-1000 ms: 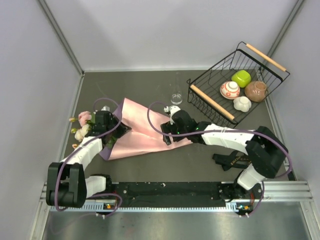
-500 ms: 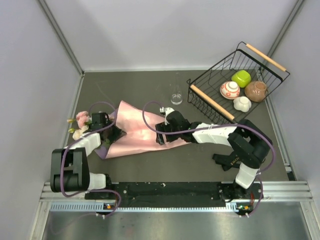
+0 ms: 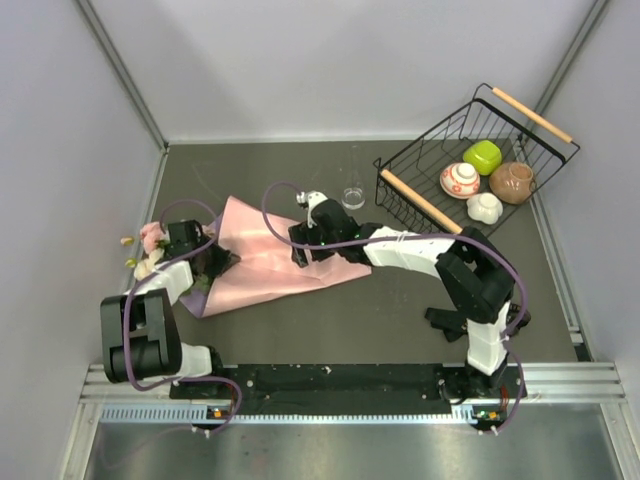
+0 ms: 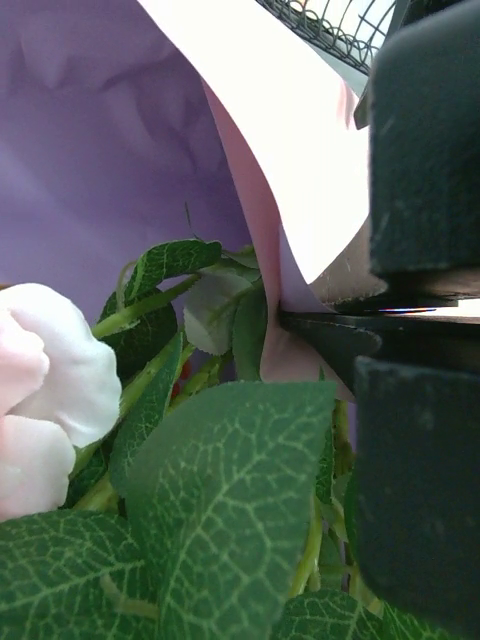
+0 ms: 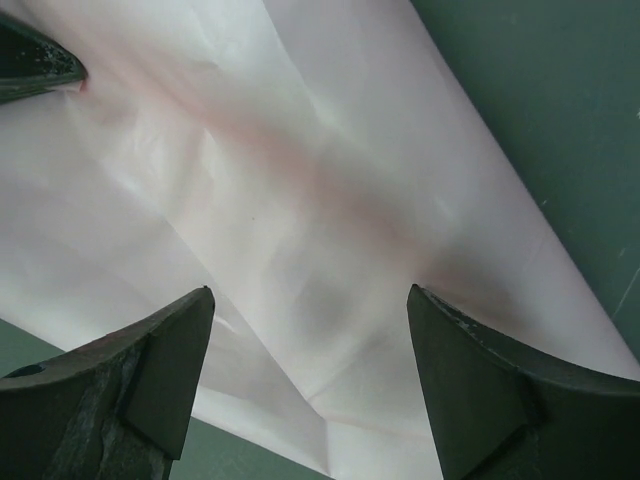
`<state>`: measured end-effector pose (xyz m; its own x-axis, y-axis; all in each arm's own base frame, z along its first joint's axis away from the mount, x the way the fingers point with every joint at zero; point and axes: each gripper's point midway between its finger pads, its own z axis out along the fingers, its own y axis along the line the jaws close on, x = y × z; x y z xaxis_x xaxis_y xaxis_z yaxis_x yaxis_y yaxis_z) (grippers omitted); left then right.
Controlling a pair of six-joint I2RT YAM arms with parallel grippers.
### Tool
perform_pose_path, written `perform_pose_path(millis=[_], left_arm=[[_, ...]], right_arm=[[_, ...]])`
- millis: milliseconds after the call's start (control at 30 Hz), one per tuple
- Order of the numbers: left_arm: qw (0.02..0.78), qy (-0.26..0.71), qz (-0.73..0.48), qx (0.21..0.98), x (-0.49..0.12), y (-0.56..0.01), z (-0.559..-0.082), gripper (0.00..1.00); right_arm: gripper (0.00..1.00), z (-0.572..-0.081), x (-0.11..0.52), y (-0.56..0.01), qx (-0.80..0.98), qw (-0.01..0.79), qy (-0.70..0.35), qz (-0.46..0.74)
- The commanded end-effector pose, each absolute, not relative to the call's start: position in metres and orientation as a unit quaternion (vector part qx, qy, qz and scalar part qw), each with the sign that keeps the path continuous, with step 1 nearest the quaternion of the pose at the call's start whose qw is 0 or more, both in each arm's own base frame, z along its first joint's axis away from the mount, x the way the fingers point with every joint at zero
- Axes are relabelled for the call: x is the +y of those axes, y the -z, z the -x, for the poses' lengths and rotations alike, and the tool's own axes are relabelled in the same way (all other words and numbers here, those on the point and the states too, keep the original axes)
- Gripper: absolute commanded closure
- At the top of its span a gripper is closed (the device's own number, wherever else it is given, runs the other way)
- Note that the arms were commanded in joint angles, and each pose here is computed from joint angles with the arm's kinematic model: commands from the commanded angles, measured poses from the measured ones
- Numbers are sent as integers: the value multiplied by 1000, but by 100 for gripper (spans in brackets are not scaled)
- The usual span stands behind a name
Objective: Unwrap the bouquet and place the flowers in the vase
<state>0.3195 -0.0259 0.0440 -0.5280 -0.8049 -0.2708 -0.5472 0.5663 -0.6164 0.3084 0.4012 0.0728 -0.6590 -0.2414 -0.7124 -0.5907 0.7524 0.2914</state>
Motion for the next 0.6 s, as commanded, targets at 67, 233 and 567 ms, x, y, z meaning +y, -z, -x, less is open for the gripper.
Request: perform_pose_path(millis=[67,233,567], left_arm=[[313,263,389,825,-23,-75,-343,100],[353,275,382,809,-20,-107,-359,100],[401,307,374,778,-17,-158,-393,100]], right_arm=[[20,-322,395,-121,856,384,-241,247],[18,-306,363,-161,847,414,-239,232],[15,-273,289,-225,822,487,-224,191]])
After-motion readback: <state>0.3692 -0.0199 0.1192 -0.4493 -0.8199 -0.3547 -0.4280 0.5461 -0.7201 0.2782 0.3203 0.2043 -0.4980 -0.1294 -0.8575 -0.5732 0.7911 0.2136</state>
